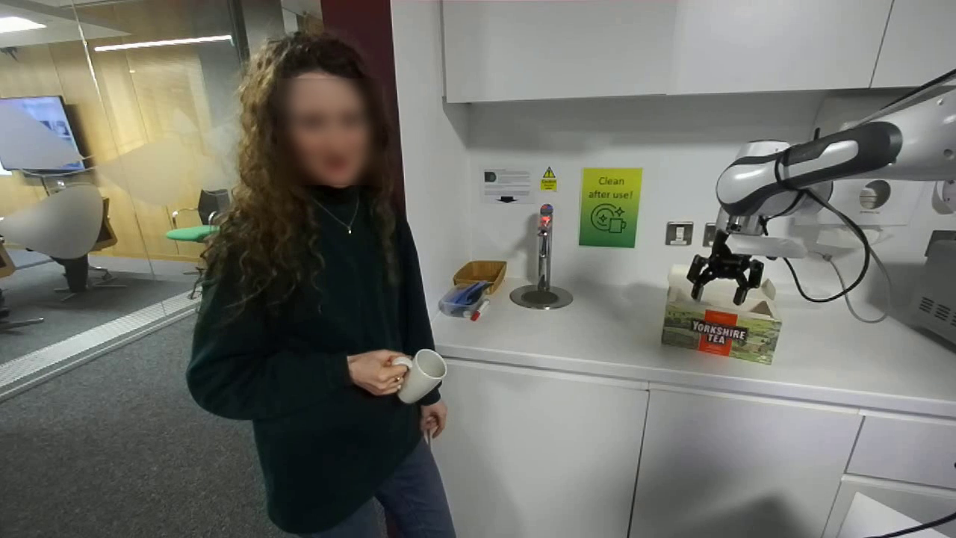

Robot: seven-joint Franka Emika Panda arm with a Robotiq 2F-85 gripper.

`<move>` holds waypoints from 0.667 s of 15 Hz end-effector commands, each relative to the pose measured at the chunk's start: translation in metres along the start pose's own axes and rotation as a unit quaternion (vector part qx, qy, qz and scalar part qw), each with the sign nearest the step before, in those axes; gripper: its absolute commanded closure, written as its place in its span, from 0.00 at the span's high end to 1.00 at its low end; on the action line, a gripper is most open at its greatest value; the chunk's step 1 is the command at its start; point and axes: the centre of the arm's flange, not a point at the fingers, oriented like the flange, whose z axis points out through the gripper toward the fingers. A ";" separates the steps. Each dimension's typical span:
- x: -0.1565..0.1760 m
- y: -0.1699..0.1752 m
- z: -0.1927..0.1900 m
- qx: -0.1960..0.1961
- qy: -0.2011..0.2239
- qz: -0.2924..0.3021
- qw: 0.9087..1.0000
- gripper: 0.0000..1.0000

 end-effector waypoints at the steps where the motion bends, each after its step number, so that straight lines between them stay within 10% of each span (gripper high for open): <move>1: 0.022 0.015 -0.002 0.012 -0.023 0.022 0.999 1.00; 10: 0.049 0.041 -0.007 -0.019 -0.060 -0.073 0.995 1.00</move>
